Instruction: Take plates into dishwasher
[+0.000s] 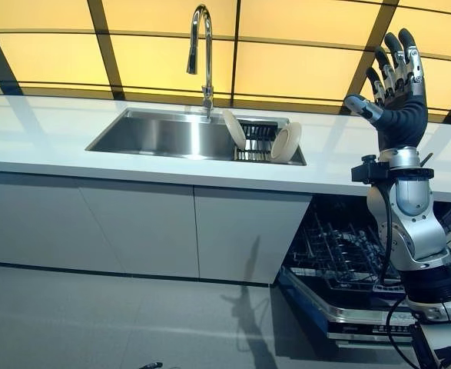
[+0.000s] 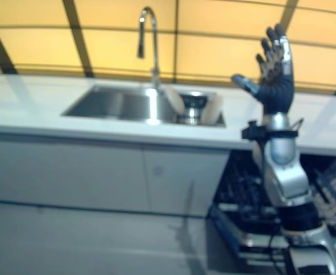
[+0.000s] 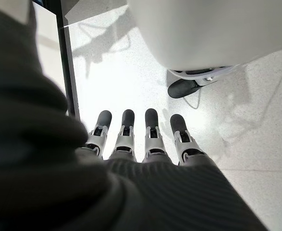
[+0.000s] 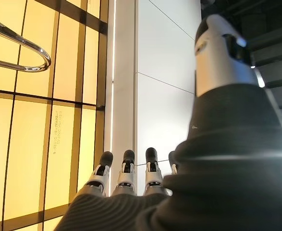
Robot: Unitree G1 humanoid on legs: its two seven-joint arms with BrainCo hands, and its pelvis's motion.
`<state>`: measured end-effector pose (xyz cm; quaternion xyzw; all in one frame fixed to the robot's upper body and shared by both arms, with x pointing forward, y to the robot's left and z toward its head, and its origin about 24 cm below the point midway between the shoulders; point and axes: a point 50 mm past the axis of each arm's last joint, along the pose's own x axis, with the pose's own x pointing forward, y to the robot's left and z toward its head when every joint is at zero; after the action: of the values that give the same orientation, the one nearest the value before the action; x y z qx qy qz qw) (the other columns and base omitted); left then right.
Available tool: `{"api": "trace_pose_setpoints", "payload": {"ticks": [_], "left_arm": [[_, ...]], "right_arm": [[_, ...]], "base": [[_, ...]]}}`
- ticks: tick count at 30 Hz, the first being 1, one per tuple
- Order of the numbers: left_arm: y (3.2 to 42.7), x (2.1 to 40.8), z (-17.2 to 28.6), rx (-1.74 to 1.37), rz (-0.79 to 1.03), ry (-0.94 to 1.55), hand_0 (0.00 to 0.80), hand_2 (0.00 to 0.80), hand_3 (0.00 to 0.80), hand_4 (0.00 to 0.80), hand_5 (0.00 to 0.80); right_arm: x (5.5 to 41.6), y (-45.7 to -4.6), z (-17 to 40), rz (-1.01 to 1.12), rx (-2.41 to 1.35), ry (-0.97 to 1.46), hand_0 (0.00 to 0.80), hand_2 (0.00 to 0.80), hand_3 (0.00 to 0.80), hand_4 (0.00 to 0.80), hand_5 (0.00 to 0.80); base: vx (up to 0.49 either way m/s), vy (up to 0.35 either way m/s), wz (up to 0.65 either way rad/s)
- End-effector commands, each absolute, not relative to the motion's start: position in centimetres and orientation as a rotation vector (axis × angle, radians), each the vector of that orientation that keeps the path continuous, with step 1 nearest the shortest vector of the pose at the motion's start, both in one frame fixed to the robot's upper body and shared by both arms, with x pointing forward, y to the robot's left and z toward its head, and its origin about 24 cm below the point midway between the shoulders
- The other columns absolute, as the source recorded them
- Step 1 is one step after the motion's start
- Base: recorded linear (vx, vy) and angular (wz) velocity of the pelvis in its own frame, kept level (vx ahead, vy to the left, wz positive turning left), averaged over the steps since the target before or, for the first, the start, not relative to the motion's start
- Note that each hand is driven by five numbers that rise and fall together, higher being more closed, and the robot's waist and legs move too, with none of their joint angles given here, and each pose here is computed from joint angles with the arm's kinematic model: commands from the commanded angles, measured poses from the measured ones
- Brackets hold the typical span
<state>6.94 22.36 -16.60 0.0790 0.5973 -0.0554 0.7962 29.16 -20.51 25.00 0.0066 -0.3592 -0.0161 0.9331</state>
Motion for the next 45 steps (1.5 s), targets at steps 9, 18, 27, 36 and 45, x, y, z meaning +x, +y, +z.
{"api": "trace_pose_setpoints", "payload": {"ticks": [9,18,27,36,45], "left_arm": [[22.5,8.4,-16.4,0.206,-0.126,1.254,0.0,0.0,0.0,0.0,0.0],[22.4,8.4,-16.4,0.217,-0.123,1.26,0.0,0.0,0.0,0.0,0.0],[22.4,8.3,-16.4,0.223,-0.125,1.262,0.0,0.0,0.0,0.0,0.0],[22.8,8.4,-16.3,0.256,-0.128,1.261,0.0,0.0,0.0,0.0,0.0],[23.2,10.0,-15.9,0.291,-0.096,1.209,0.0,0.0,0.0,0.0,0.0]], "right_arm": [[28.0,-20.5,28.9,-0.027,0.028,-0.907,0.0,0.0,0.0,0.0,0.0],[28.3,-20.6,28.3,-0.024,0.027,-0.878,0.0,0.0,0.0,0.0,0.0],[28.3,-20.7,27.8,-0.011,0.026,-0.855,0.0,0.0,0.0,0.0,0.0],[28.5,-20.2,27.0,0.072,-0.042,-0.791,0.0,0.0,0.0,0.0,0.0],[28.6,-20.0,27.7,0.121,-0.084,-0.802,0.0,0.0,0.0,0.0,0.0]], "base": [[0.0,0.0,0.0],[0.0,0.0,0.0],[0.0,0.0,0.0],[0.01,-0.026,0.0],[0.018,-0.125,0.02]]}}
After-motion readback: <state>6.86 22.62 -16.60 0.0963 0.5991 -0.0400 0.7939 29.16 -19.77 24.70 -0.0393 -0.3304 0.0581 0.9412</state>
